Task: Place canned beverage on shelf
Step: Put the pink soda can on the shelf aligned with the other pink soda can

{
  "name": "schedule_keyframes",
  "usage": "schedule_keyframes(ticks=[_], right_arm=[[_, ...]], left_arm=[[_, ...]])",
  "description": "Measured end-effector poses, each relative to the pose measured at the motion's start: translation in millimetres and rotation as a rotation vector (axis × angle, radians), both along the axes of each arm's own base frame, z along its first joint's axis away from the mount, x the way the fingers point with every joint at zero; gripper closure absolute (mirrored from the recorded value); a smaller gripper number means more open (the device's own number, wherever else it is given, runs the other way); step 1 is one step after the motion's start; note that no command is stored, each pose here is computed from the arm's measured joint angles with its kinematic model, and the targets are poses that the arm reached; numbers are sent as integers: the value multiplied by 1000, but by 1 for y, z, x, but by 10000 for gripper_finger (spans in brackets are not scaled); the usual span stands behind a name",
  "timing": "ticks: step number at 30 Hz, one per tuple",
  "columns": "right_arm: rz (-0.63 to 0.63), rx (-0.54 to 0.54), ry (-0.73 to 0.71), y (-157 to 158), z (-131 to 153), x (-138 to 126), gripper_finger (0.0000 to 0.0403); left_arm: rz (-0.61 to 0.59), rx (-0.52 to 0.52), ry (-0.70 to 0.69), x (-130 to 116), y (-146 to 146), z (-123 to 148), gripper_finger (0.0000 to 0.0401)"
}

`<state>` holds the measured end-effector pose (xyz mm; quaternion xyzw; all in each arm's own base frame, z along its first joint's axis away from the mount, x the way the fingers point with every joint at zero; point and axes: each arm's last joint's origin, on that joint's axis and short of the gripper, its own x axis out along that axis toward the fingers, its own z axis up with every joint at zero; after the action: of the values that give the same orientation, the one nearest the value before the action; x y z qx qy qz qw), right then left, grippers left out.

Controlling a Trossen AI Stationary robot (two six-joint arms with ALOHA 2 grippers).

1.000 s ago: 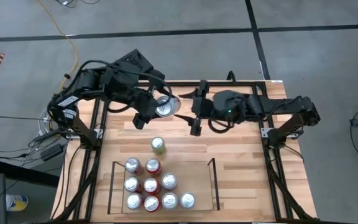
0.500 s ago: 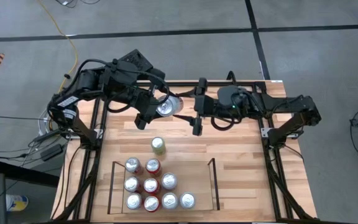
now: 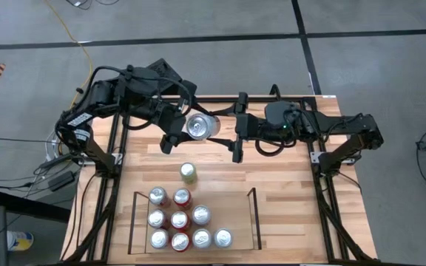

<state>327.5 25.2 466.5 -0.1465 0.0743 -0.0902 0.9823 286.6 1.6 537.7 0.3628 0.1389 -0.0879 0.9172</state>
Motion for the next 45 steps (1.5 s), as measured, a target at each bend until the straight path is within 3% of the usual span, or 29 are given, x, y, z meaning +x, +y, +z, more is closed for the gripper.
schedule_keyframes(ticks=[18,33,45], right_arm=[[18,2,-26,-2,2,2,125],[78,9,-48,5,-8,22,125],[134,-29,-78,7,-6,24,126]], left_arm=[[-58,-53,-105,3,-2,10,97],[-144,-188,-52,1,-5,7,97],[-157,-187,-87,2,-5,11,99]])
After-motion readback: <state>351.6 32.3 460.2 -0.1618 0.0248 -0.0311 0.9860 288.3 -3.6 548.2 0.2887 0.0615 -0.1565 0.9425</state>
